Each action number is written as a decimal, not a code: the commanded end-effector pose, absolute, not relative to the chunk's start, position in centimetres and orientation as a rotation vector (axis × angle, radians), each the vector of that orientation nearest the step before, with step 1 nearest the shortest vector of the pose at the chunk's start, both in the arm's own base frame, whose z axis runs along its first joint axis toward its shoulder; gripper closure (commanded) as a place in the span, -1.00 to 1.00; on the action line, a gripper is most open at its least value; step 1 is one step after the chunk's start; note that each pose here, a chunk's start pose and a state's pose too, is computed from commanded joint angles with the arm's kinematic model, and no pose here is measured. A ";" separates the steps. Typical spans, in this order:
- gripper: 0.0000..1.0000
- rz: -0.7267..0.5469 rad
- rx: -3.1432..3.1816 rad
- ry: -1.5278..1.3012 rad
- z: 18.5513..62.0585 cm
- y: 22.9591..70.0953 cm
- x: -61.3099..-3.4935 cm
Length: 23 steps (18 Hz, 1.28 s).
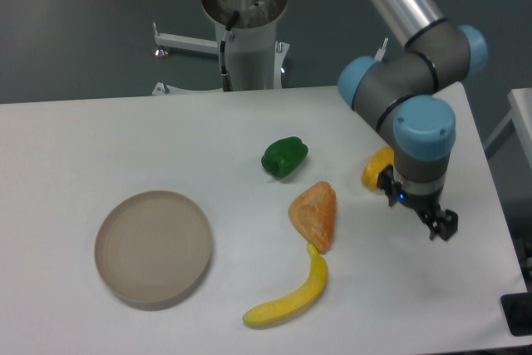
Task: Pick up the yellow pepper from the table
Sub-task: 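Move the gripper over the small yellow pepper and lower it, then close the gripper fingers around the yellow pepper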
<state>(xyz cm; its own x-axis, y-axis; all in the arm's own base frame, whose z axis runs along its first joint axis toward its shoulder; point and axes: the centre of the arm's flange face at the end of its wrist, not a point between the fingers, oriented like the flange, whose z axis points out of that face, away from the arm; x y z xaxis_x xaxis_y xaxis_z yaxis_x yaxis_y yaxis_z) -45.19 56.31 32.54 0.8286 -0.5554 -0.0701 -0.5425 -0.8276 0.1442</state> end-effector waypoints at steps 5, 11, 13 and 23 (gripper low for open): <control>-1.00 -0.078 2.872 -0.865 29.9 52.5 -44.3; -1.00 -0.069 2.864 -0.873 28.9 50.6 -43.9; -1.00 -0.051 2.858 -0.872 28.3 50.3 -43.5; -1.00 -0.033 2.851 -0.872 26.2 49.7 -42.6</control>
<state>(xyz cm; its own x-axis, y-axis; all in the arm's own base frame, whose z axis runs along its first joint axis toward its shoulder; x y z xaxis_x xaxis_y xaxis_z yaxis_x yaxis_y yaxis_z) -42.64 49.72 26.19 0.8297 -0.5576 0.0256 -0.5540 -0.8172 0.1587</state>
